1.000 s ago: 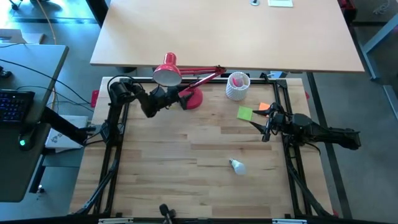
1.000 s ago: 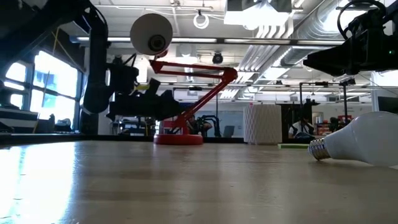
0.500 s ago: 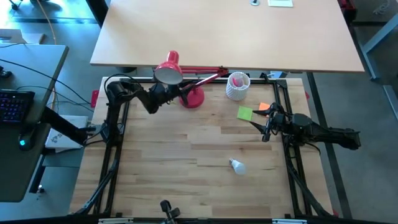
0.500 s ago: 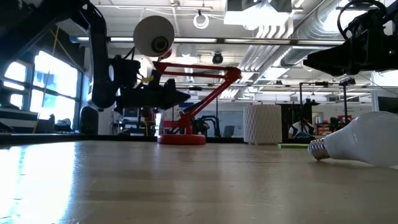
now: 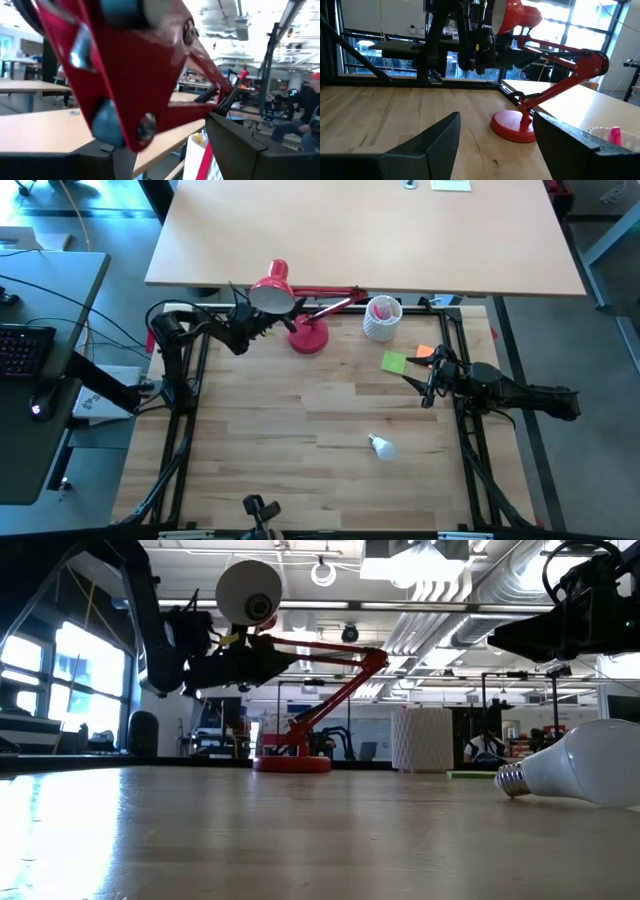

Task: Screw lightbulb
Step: Adjust the red lamp

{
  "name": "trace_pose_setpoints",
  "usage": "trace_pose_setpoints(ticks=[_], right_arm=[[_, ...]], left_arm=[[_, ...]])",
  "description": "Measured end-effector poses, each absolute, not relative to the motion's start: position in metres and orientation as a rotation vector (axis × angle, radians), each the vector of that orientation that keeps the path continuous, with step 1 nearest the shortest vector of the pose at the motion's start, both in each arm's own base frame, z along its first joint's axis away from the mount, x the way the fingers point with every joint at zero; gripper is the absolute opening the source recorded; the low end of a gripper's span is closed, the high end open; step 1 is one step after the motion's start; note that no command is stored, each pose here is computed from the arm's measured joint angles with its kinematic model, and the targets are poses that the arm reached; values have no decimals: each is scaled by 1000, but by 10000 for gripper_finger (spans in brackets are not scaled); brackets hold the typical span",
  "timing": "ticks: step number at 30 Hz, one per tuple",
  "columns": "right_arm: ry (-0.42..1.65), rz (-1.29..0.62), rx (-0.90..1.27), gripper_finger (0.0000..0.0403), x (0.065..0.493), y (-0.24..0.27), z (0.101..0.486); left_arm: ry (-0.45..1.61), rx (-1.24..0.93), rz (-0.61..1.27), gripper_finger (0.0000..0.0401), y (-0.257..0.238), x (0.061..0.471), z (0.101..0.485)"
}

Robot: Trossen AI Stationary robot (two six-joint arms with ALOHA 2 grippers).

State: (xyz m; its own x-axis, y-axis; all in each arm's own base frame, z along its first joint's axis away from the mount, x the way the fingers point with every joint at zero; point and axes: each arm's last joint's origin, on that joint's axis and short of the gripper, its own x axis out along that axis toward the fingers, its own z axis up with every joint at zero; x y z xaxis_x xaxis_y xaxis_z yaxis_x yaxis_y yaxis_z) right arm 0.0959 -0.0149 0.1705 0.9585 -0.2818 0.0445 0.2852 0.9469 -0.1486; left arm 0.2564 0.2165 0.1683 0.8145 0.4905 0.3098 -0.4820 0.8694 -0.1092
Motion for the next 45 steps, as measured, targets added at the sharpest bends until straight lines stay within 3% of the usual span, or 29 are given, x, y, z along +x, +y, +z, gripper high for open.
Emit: trace_pose_setpoints(ticks=[6, 10, 21, 34, 45], right_arm=[[-23, -289, -155, 247, 96, -15, 170], [-23, -289, -155, 247, 96, -15, 170], [-23, -289, -155, 247, 96, -15, 170], [-23, -289, -155, 247, 96, -15, 170], [-23, -289, -155, 247, 96, -15, 170]], left_arm=[[-346, 31, 434, 213, 212, 257, 179], [-356, 14, 426, 189, 212, 256, 181], [-367, -46, 403, 25, 209, 258, 181], [-424, -272, 361, 22, 193, 271, 183], [-525, -322, 253, 19, 173, 269, 221]])
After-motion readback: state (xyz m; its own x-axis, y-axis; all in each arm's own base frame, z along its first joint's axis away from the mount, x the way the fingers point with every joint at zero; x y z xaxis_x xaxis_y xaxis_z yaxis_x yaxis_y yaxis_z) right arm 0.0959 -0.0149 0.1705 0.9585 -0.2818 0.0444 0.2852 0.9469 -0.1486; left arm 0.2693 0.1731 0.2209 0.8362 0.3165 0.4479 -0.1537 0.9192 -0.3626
